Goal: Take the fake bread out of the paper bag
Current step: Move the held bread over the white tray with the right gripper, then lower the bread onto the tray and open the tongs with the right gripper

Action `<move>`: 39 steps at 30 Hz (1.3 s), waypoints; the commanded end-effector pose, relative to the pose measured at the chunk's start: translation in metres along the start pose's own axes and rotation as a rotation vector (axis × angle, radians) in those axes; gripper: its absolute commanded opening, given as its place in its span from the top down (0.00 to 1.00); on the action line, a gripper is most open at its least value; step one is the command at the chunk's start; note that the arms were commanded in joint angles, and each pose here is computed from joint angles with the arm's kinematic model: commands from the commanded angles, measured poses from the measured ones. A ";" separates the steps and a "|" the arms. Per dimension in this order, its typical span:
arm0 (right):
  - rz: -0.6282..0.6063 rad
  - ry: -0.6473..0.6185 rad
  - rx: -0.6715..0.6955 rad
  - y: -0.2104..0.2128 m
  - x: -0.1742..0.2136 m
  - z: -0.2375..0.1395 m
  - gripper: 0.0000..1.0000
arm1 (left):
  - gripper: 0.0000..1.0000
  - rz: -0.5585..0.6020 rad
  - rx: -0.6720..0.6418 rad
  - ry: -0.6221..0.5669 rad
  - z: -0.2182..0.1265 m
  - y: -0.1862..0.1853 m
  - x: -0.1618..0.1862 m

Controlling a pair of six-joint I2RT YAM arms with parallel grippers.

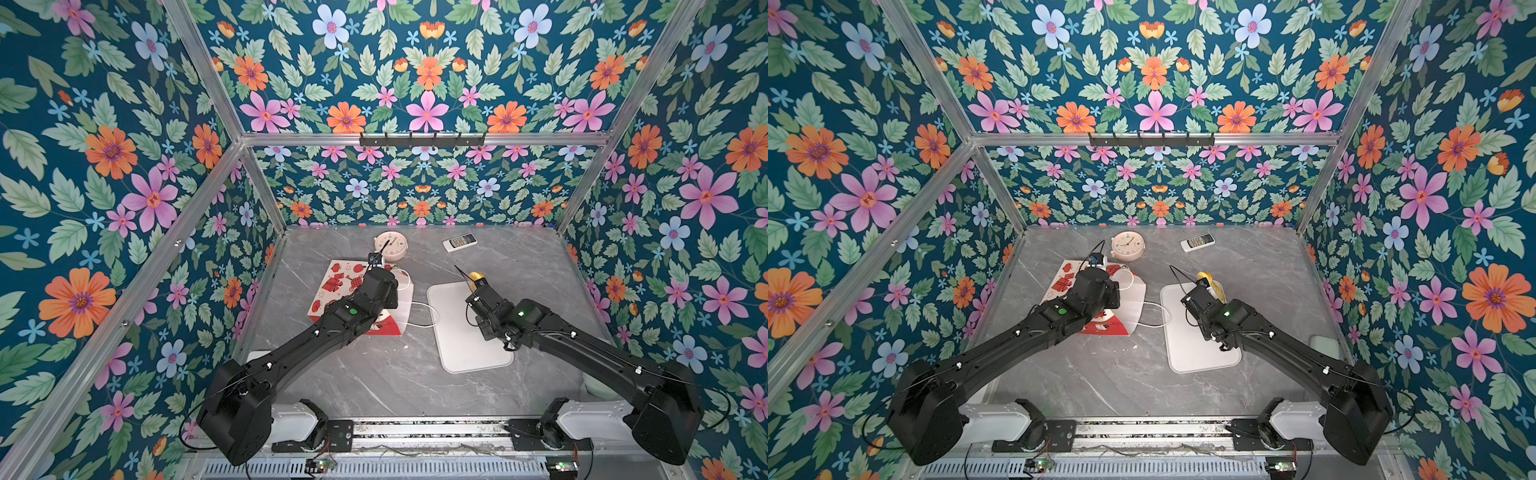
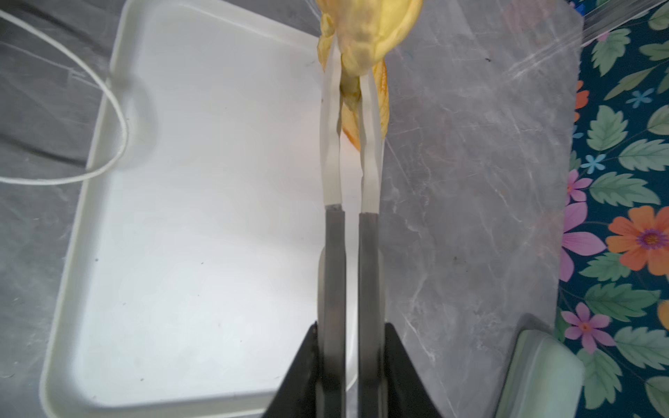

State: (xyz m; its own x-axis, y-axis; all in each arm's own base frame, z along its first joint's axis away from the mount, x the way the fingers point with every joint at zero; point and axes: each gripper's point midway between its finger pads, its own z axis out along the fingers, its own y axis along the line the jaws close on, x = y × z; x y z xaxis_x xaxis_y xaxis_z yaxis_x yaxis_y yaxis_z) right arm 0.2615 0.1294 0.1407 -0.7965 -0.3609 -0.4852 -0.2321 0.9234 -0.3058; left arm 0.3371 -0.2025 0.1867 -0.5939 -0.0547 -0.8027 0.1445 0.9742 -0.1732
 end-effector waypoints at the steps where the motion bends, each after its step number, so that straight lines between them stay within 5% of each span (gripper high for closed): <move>1: 0.031 0.038 -0.051 0.013 0.009 -0.001 0.71 | 1.00 0.003 -0.003 -0.017 0.000 0.001 -0.004; 19: 0.044 0.221 -0.298 0.064 0.060 -0.009 0.57 | 1.00 -0.003 -0.010 -0.015 -0.002 0.006 0.003; 39: 0.126 0.143 -0.527 0.076 0.056 -0.052 0.45 | 1.00 0.004 -0.001 -0.020 -0.002 0.004 0.000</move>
State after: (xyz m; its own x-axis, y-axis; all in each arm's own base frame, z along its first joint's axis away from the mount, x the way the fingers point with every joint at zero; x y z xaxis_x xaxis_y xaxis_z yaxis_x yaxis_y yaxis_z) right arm 0.1697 0.1785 0.1239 -0.9025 -0.2726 -0.3335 -0.3411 0.9251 0.1667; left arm 0.3340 -0.1984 0.1809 -0.5961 -0.0572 -0.8009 0.1439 0.9737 -0.1766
